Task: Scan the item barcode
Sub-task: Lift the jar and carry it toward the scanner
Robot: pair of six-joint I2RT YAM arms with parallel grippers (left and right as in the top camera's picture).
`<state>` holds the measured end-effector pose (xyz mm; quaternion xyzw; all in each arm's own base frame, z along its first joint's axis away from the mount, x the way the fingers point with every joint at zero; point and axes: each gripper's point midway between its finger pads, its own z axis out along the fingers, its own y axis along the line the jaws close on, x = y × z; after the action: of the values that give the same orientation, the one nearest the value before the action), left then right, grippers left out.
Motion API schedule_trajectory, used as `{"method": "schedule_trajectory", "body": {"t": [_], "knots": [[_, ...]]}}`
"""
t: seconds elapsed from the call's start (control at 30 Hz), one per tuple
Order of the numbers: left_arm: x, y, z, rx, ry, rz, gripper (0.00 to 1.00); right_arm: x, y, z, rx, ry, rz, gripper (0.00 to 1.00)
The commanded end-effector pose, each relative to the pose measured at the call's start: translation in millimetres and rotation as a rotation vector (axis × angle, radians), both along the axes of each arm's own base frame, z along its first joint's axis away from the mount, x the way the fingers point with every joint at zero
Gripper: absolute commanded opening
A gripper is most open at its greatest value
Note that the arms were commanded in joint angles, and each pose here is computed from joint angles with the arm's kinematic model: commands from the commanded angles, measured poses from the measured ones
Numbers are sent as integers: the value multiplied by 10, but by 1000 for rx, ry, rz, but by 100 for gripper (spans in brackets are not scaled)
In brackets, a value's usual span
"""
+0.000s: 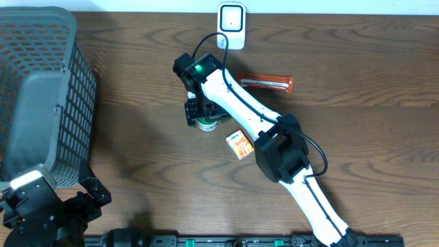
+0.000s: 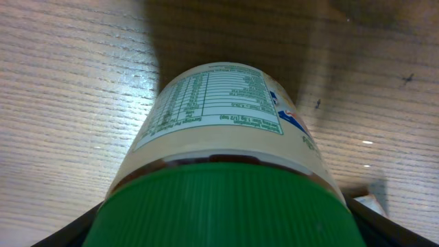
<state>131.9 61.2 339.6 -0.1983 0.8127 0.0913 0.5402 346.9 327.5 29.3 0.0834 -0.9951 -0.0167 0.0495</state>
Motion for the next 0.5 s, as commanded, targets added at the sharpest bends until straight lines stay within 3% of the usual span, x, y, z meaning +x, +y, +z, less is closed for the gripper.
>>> {"method": "schedule_trajectory", "body": {"t": [0.0,0.13,0.47], "knots": [[12,-4,-29,-10,7,1,100,-20,-46,-125,-20,24,-9,78],[11,-4,-28,-10,6,1,100,-14,-43,-185,-19,23,-10,78],[12,-4,-29,-10,7,1,100,-32,-68,-245,-29,29,-9,60]]}}
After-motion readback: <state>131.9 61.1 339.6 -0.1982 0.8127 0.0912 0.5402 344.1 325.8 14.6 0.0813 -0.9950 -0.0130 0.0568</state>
